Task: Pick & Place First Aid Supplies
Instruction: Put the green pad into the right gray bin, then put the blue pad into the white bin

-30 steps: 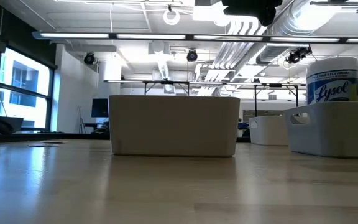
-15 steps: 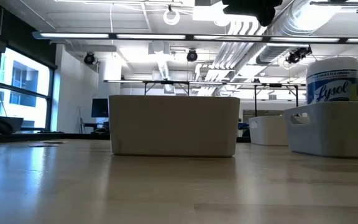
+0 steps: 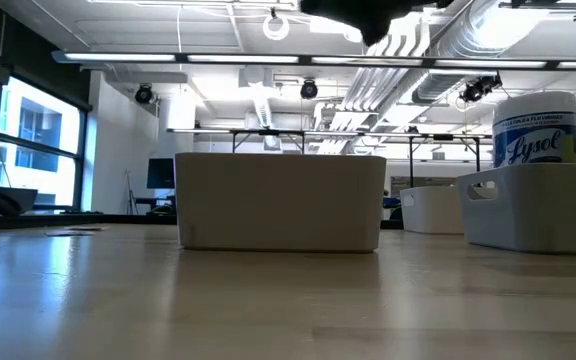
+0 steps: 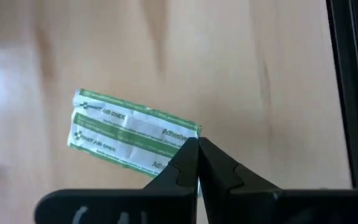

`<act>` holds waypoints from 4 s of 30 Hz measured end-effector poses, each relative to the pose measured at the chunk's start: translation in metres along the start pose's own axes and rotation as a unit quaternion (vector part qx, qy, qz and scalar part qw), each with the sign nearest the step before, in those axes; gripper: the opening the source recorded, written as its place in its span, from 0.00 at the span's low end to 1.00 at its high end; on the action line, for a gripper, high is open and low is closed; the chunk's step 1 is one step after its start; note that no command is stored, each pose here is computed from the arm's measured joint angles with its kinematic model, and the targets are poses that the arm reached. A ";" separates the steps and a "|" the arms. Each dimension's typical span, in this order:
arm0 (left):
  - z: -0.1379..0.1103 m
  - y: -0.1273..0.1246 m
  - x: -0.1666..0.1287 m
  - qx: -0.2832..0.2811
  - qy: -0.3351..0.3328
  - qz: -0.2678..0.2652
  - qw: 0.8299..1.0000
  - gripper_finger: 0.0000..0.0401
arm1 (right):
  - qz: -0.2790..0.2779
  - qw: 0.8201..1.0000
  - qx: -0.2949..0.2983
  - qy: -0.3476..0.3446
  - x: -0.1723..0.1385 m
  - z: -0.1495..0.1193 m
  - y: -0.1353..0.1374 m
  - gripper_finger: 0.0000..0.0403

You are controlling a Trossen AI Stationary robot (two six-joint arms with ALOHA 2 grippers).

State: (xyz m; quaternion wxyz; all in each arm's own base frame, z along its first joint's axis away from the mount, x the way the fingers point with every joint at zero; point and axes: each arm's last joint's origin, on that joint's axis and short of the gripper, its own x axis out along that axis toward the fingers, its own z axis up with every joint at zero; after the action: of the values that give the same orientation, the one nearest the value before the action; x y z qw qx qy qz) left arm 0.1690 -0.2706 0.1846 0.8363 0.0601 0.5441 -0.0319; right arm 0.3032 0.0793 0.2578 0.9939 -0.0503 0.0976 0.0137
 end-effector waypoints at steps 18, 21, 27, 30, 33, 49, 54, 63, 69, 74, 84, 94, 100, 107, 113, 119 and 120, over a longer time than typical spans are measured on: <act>0.077 0.107 -0.035 -0.104 -0.077 -0.028 0.991 0.00 | 0.066 0.965 -0.250 -0.051 0.120 -0.027 0.081 0.51; 0.087 0.118 -0.032 -0.110 -0.084 -0.050 0.989 0.00 | 0.075 0.959 -0.273 -0.017 0.126 -0.031 0.082 0.48; 0.101 0.133 -0.029 -0.108 -0.104 -0.073 0.986 0.00 | 0.054 0.957 -0.284 0.027 0.133 -0.044 0.070 0.40; 0.105 0.136 -0.029 -0.108 -0.115 -0.083 0.984 0.00 | 0.043 0.960 -0.274 0.048 0.135 -0.048 0.063 0.34; 0.107 0.138 -0.032 -0.101 -0.121 -0.083 0.984 0.00 | 0.040 0.964 -0.258 0.056 0.136 -0.049 0.060 0.27; 0.107 0.144 -0.067 -0.134 -0.072 -0.075 0.986 0.15 | 0.034 0.972 -0.223 0.072 0.134 -0.052 0.063 0.01; 0.093 0.149 -0.105 -0.185 -0.010 0.009 0.983 0.26 | -0.028 0.950 -0.226 0.213 0.107 -0.050 0.060 0.01; 0.062 0.139 -0.117 -0.167 -0.061 0.169 0.969 0.27 | -0.178 0.855 -0.146 0.465 0.000 -0.029 0.035 0.00; 0.053 0.141 -0.099 -0.189 -0.067 0.211 0.957 0.27 | -0.286 0.796 0.002 0.533 -0.064 -0.016 0.019 0.01; 0.045 0.142 -0.087 -0.196 -0.060 0.231 0.951 0.27 | -0.291 0.770 0.049 0.566 -0.095 -0.045 0.010 0.01; 0.038 0.149 -0.083 -0.264 -0.076 0.243 0.930 0.28 | -0.301 0.735 0.119 0.595 -0.113 -0.104 -0.021 0.01; 0.001 0.191 -0.086 -0.378 -0.090 0.190 0.902 0.42 | -0.232 0.765 0.135 0.585 -0.096 -0.103 -0.032 0.10; -0.016 0.208 -0.065 -0.411 -0.101 0.152 0.893 0.44 | -0.183 0.774 0.146 0.589 -0.090 -0.084 -0.029 0.30; -0.025 0.230 -0.039 -0.446 -0.064 0.172 0.876 0.44 | -0.187 0.836 0.090 0.507 -0.079 -0.020 -0.025 0.41; -0.039 0.247 -0.015 -0.488 -0.043 0.195 0.849 0.44 | -0.170 0.907 0.005 0.387 -0.059 0.011 -0.023 0.39; -0.052 0.264 0.006 -0.542 -0.028 0.177 0.821 0.44 | -0.111 0.936 -0.024 0.332 -0.048 0.022 -0.019 0.36; -0.053 0.267 0.008 -0.547 -0.021 0.171 0.819 0.44 | -0.107 0.939 -0.028 0.326 -0.047 0.023 -0.019 0.36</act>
State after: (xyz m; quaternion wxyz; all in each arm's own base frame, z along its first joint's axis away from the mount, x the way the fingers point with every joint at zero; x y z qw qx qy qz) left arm 0.1559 0.0015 0.1732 0.7348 -0.3162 0.4353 0.4130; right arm 0.2624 0.0623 0.2910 0.9015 -0.0902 0.4095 -0.1074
